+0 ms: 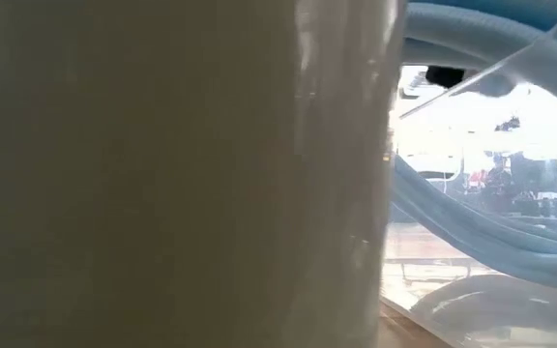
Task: Pick & Place USB Port
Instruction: Put the white HDMI cable into the transparent bin
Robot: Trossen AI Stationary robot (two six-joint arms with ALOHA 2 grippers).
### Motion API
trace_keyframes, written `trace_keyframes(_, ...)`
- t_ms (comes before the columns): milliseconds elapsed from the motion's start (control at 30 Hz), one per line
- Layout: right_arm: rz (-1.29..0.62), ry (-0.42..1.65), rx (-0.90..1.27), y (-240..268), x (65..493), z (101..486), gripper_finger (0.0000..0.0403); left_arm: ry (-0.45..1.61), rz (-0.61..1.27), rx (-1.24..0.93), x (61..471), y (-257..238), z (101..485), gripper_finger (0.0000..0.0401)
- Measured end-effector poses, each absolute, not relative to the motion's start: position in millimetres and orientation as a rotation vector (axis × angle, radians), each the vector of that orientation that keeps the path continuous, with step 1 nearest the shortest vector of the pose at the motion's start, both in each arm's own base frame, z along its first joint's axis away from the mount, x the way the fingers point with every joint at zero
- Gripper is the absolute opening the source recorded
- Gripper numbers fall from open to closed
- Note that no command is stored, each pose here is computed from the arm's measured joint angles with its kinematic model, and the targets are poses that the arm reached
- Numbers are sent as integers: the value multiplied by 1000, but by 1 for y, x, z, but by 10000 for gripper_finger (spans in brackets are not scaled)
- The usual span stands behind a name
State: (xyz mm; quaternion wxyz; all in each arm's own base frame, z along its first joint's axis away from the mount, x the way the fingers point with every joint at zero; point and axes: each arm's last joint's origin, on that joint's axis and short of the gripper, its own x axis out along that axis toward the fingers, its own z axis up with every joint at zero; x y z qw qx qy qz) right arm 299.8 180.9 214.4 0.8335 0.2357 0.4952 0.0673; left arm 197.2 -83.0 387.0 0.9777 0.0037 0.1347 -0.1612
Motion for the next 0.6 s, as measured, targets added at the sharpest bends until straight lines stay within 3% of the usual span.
trace_keyframes(233, 16, 1047, 544, 168, 300, 203, 81, 276, -324, 10, 197, -83, 387, 75)
trace_keyframes(600, 6, 907, 520, 158, 299, 228, 171, 279, -325, 13, 197, -83, 386, 75)
